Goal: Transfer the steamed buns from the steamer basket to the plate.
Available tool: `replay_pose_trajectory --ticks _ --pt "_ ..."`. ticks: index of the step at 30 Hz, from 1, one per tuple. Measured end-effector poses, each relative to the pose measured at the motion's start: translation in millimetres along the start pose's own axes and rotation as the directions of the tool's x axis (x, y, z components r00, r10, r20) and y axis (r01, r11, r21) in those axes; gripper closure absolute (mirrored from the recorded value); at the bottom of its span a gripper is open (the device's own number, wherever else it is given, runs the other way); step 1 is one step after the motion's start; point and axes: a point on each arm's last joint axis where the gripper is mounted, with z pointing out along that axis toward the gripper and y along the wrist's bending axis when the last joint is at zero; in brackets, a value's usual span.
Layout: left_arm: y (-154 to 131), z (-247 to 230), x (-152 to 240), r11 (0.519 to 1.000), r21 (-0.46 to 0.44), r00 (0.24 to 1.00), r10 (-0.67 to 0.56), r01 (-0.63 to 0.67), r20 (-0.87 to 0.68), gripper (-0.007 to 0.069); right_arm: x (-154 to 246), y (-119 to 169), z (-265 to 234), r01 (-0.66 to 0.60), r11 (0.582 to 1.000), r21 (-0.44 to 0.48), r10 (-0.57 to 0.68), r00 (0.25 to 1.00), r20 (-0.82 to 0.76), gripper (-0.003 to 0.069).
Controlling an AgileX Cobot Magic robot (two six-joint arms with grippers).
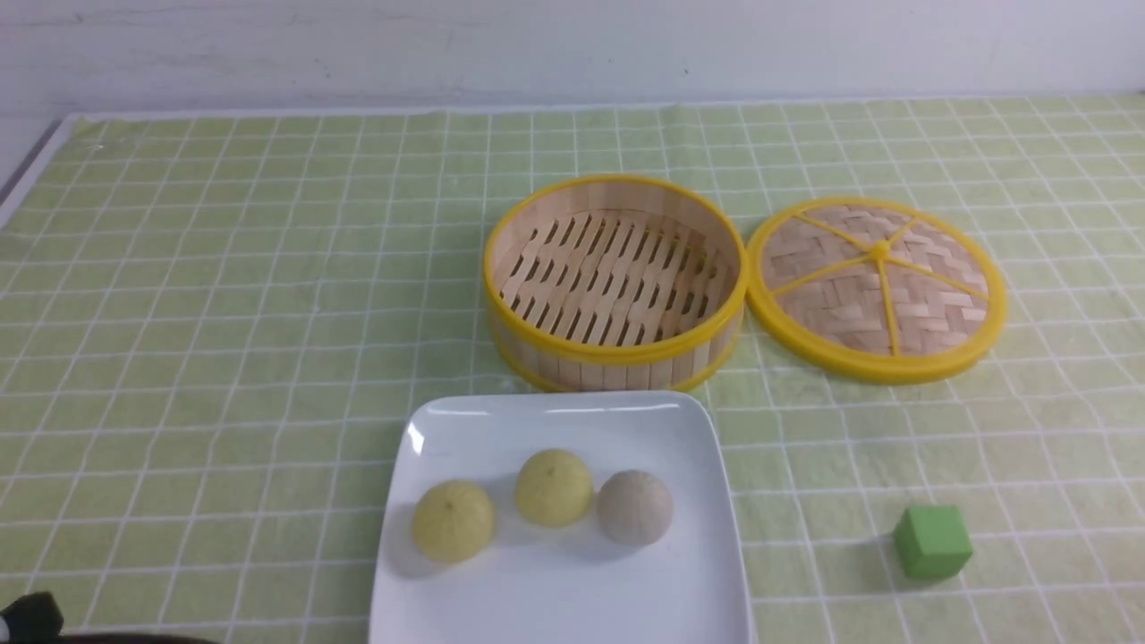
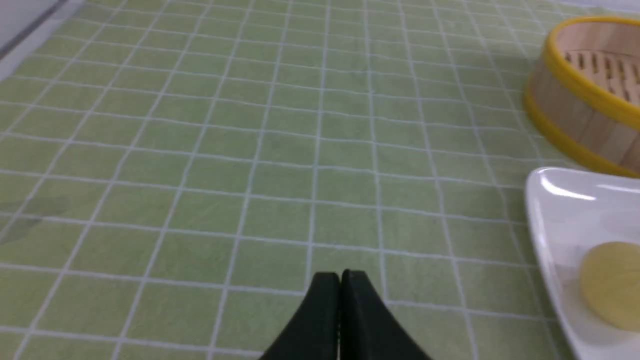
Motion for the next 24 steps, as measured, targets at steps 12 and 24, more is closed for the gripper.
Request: replay_pose_trajectory --ticks 12,24 --pt "1 1 21 0.999 0.024 1.0 0.025 -0.025 -0.013 0.0587 0 0 0 0.0 1.0 0.0 0.0 1.0 0.0 0.0511" --pt "3 1 20 0.995 -0.001 0.995 0.095 -0.095 -0.01 0.0571 0 0 0 0.001 1.0 0.0 -0.001 1.0 0.0 0.051"
